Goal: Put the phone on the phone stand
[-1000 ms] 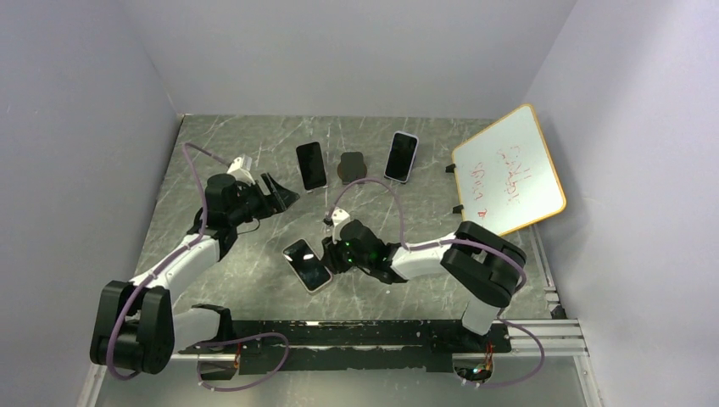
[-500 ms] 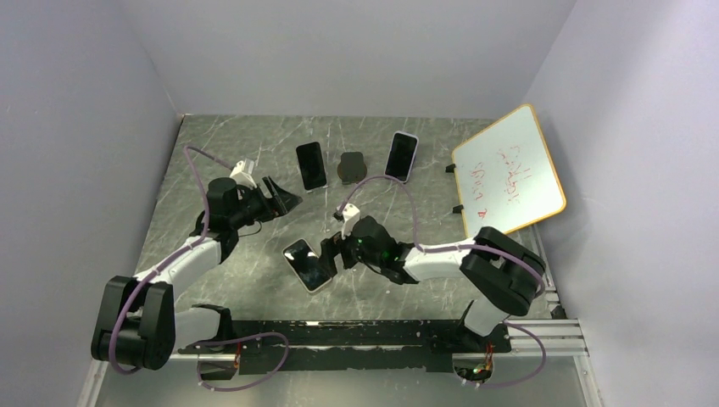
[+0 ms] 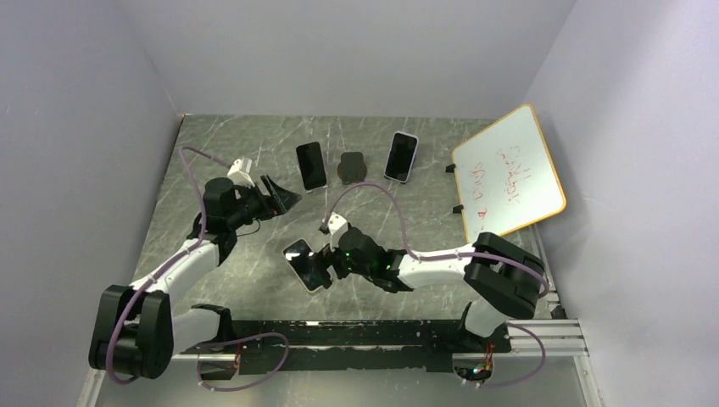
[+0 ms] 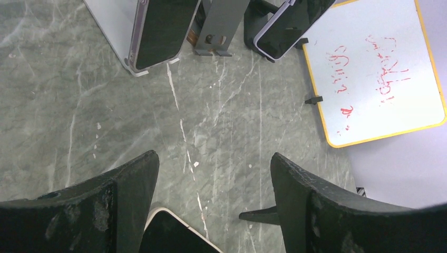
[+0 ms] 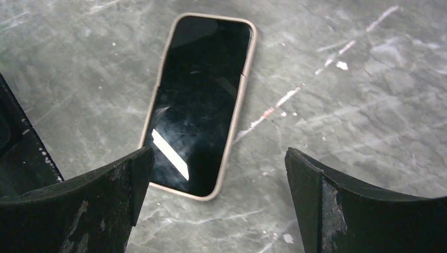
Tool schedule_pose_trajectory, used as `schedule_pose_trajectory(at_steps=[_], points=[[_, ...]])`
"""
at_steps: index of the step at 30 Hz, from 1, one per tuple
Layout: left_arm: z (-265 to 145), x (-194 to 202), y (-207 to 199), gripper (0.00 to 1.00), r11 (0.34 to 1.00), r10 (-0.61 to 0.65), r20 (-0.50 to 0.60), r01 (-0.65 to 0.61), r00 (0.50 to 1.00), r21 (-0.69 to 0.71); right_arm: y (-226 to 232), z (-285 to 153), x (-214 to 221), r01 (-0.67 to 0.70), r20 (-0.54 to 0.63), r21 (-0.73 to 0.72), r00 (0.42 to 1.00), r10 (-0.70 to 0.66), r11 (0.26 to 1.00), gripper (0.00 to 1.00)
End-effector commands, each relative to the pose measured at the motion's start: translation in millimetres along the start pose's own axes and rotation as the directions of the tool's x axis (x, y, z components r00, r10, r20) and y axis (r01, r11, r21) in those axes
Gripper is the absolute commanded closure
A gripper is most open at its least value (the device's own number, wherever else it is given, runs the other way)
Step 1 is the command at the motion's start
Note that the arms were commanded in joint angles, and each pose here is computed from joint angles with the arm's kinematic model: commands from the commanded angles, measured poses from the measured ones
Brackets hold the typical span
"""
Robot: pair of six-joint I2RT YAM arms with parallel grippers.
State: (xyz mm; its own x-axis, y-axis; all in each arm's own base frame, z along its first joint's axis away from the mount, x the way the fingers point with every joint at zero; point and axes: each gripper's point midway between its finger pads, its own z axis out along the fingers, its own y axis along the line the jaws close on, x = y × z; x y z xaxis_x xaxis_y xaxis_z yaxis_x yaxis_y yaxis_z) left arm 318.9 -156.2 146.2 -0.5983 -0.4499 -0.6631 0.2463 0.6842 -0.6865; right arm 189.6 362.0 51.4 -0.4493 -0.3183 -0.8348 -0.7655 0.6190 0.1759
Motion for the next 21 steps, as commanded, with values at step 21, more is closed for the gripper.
schedule_pose_trajectory(at_steps=[21], points=[[-10.5,-6.1,8.8,0.17,0.998,0.014,0.043,-0.011,0.999,-0.064,30.2,35.5,9.6,0.105,-0.092,0.043,0.991,-0.101,0.994,0.0]])
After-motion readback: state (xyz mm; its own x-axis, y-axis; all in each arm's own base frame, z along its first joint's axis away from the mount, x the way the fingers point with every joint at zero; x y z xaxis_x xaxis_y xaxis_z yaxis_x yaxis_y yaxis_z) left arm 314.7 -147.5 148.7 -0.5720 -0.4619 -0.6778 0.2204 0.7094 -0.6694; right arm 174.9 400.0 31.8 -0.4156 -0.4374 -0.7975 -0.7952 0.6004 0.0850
